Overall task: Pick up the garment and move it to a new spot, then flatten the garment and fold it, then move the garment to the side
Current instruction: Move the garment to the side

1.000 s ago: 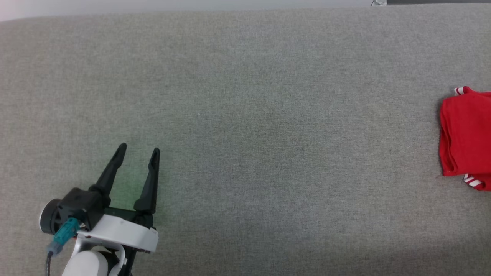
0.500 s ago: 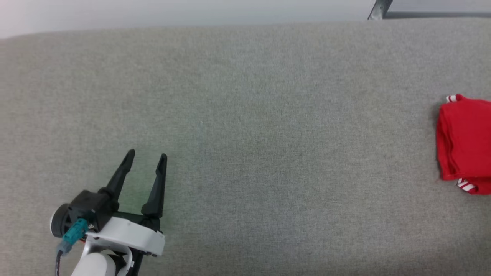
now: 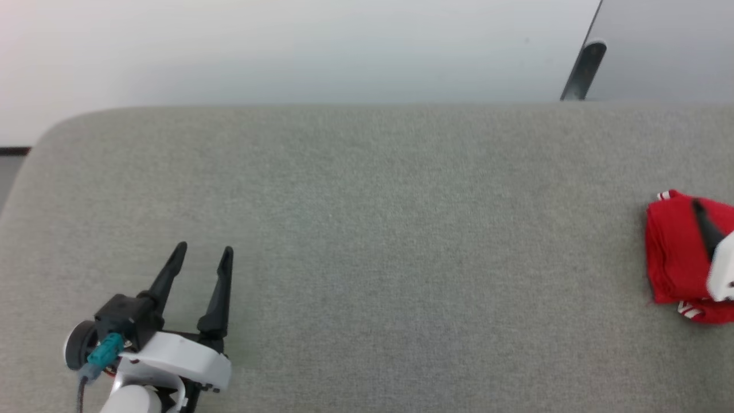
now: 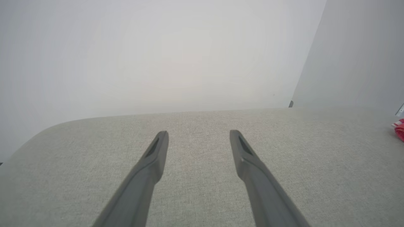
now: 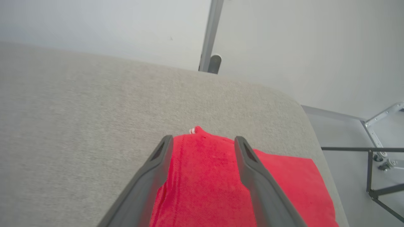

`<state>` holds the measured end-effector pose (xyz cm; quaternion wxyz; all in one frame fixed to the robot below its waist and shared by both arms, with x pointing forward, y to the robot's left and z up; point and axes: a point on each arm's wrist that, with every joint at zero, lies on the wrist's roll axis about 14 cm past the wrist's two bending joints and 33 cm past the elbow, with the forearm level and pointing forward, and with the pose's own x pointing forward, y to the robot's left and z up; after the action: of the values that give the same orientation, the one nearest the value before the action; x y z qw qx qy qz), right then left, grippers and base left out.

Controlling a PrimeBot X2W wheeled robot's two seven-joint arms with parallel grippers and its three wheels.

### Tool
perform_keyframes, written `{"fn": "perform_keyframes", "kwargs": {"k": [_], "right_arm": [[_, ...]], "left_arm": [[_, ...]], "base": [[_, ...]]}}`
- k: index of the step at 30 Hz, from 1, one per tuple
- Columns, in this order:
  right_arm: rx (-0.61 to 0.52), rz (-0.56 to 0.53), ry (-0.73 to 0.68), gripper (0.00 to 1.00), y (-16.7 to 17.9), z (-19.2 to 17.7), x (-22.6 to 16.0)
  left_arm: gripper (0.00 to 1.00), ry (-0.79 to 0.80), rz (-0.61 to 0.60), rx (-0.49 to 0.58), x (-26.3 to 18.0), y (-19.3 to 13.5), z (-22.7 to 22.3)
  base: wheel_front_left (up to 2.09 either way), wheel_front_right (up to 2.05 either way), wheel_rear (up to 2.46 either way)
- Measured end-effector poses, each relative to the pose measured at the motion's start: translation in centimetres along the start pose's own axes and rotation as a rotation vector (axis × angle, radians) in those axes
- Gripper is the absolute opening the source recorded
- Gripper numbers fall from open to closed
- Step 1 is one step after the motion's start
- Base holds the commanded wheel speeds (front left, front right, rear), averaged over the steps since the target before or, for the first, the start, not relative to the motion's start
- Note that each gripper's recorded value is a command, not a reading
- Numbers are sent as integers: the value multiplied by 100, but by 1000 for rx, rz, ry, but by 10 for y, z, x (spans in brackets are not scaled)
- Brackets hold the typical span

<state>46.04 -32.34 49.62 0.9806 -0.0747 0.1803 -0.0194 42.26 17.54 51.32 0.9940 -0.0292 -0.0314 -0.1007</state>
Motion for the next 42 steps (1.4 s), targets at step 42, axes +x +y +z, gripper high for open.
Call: {"fn": "perform_keyframes", "kwargs": {"k": [42], "right_arm": [[227, 120, -227, 100, 79, 1, -109]], "left_arm": [[100, -41, 191, 4, -103, 32, 24]], "base": [[0, 0, 0]]}}
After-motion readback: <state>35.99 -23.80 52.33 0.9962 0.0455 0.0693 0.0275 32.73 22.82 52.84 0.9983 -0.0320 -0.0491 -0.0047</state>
